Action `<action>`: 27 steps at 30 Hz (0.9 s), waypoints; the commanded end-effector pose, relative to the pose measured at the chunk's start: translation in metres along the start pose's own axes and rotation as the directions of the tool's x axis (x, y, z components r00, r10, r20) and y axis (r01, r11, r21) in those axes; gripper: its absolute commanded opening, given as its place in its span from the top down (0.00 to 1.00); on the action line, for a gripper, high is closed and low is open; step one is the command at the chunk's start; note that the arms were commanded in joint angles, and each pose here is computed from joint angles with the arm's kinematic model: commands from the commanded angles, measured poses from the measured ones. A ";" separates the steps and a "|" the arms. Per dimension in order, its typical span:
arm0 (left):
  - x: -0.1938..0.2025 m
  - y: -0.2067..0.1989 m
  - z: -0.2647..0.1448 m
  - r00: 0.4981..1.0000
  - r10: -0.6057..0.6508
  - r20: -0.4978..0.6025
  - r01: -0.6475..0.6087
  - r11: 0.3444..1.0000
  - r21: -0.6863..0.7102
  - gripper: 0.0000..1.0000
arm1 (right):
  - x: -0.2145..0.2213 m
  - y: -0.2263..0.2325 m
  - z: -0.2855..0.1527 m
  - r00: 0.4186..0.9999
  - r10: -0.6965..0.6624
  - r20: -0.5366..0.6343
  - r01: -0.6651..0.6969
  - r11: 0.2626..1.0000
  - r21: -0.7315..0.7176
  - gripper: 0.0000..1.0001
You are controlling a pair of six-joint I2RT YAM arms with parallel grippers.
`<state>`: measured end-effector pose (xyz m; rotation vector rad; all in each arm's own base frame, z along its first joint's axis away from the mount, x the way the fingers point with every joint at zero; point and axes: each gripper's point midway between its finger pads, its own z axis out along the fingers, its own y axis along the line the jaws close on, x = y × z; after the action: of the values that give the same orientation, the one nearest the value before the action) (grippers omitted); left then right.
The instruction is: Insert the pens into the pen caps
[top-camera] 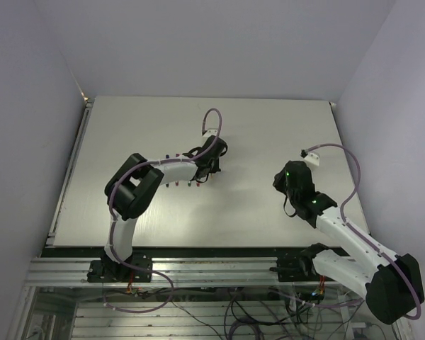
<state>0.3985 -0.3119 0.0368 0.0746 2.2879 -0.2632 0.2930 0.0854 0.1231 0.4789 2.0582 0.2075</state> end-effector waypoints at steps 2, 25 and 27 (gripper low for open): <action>0.005 0.005 0.006 0.999 -0.025 -0.032 0.024 0.999 -0.044 0.93 | -0.001 0.002 -0.003 1.000 0.000 0.012 0.000 0.999 -0.033 0.79; -0.009 0.020 -0.008 1.000 -0.005 -0.002 0.004 0.994 -0.108 0.68 | -0.012 0.006 -0.004 0.999 -0.016 0.049 0.018 0.999 -0.051 0.74; -0.014 0.019 -0.011 1.000 -0.001 0.003 0.002 0.994 -0.108 0.63 | -0.014 0.008 -0.004 0.998 -0.025 0.053 0.027 0.998 -0.052 0.72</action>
<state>0.3925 -0.2921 0.0216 0.0244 2.3442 -0.1435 0.2911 0.0905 0.1267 0.4333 2.0343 0.2576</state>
